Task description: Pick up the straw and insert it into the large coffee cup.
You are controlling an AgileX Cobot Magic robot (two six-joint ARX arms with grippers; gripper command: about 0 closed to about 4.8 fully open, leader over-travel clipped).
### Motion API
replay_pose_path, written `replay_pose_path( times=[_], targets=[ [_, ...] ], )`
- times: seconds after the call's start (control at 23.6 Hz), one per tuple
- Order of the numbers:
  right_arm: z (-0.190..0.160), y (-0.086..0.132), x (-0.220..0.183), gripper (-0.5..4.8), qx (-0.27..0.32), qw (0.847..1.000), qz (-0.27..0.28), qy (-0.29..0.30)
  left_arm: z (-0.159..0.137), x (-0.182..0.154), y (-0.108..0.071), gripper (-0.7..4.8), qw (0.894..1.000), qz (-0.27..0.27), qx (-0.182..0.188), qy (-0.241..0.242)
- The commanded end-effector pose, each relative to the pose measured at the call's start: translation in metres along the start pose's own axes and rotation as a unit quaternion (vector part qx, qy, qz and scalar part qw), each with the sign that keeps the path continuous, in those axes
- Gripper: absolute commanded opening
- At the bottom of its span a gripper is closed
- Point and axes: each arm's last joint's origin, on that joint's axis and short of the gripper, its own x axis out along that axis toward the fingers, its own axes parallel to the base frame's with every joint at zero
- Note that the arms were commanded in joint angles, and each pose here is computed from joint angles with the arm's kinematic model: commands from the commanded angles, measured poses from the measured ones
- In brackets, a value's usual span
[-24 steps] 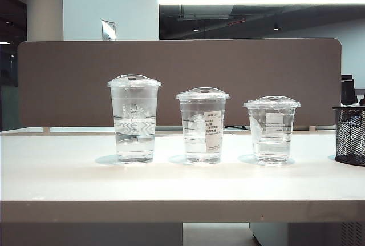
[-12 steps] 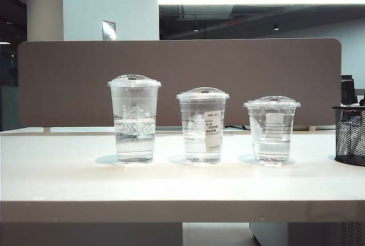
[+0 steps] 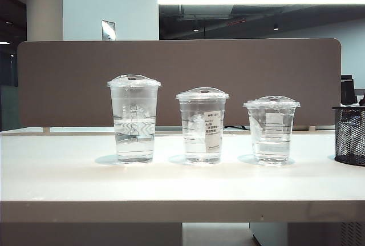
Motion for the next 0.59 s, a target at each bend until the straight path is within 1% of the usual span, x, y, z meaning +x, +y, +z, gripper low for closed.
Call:
replay_pose_path(
  times=[0.04,0.34,0.42,0.47,0.51,0.59],
  targets=[
    [-0.001,0.0,0.001,-0.05,0.002,1.0,-0.003,-0.002,0.0,-0.001,0.0,-0.03,1.0,-0.001,-0.002,0.0],
    [-0.001,0.0,0.001,-0.05,0.004,1.0,0.001,-0.002,0.0,-0.001,0.0,-0.03,1.0,0.002,-0.002,0.0],
    [-0.001,0.001,0.0,-0.06,0.034,0.999,0.013,0.0,0.0,-0.001,0.0,-0.03,1.0,0.002,-0.002,0.0],
    [0.0,0.001,0.0,-0.06,0.037,0.999,0.013,-0.004,0.0,-0.001,0.0,-0.03,1.0,0.002,-0.002,0.0],
    [0.002,0.001,0.0,-0.06,0.047,0.999,0.013,-0.013,0.0,-0.001,0.0,-0.03,1.0,0.002,-0.002,0.0],
    [0.013,0.0,-0.004,-0.06,0.085,0.996,0.014,-0.031,0.0,-0.001,0.0,-0.03,1.0,0.002,-0.002,0.0]
  ],
)
